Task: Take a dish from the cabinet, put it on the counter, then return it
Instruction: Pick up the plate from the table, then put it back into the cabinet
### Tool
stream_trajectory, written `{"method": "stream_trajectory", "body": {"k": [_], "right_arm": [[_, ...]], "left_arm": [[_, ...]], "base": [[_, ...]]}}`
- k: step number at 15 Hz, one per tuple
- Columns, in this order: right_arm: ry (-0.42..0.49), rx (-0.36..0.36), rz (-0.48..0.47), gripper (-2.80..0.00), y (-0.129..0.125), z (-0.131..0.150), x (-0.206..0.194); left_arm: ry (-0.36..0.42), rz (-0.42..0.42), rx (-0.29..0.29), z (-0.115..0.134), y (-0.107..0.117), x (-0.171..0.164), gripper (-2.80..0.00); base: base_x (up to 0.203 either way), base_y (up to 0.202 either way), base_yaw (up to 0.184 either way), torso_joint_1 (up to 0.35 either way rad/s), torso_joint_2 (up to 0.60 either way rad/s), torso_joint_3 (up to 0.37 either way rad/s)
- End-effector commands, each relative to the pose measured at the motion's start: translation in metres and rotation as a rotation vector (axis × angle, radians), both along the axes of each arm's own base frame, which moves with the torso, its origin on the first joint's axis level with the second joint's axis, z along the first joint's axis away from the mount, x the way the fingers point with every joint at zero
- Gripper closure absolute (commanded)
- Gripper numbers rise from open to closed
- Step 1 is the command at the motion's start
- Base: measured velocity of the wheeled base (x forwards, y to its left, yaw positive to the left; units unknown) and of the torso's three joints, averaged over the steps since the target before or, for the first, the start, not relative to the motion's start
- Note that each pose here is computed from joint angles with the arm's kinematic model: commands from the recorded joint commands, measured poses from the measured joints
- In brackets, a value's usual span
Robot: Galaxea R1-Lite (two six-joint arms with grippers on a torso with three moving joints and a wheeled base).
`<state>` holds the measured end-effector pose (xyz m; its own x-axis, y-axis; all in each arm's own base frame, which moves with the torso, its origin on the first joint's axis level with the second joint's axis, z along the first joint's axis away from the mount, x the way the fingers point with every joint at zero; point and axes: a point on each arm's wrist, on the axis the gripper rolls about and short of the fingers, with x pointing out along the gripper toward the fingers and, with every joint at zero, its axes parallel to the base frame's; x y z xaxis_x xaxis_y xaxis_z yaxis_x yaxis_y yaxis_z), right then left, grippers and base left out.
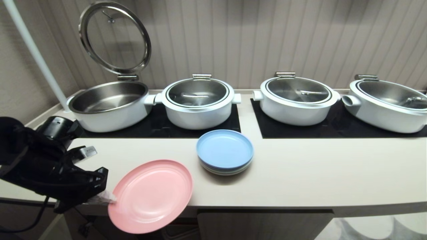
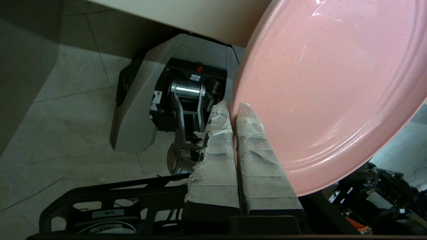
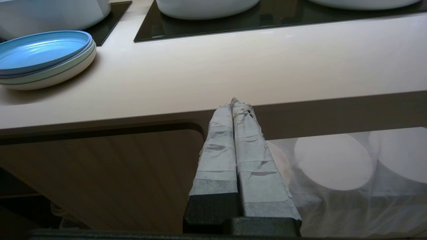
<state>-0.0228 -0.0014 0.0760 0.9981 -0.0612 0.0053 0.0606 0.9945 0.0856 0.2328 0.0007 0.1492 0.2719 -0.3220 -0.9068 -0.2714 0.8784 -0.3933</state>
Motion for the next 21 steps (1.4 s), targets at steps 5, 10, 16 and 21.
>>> {"method": "stream_trajectory", "body": {"k": [5,10,16,21], "right_arm": [[-0.001,0.0,0.0,0.0,0.0,0.0,0.0],[0.0,0.0,0.0,0.0,0.0,0.0,0.0],[0.0,0.0,0.0,0.0,0.0,0.0,0.0],[-0.001,0.0,0.0,0.0,0.0,0.0,0.0]], "left_arm": [[-0.036,-0.081,0.021,0.002,-0.002,-0.051,0.0],[-0.025,-0.178,0.056,-0.013,-0.003,-0.091,0.0],[-0.008,-0.215,0.061,-0.023,-0.004,-0.111,0.0],[0.001,-0.216,0.06,-0.029,-0.005,-0.13,0.0]], "base": [[0.0,0.0,0.0,0.0,0.0,0.0],[0.0,0.0,0.0,0.0,0.0,0.0],[0.0,0.0,0.0,0.0,0.0,0.0],[0.0,0.0,0.0,0.0,0.0,0.0]]}}
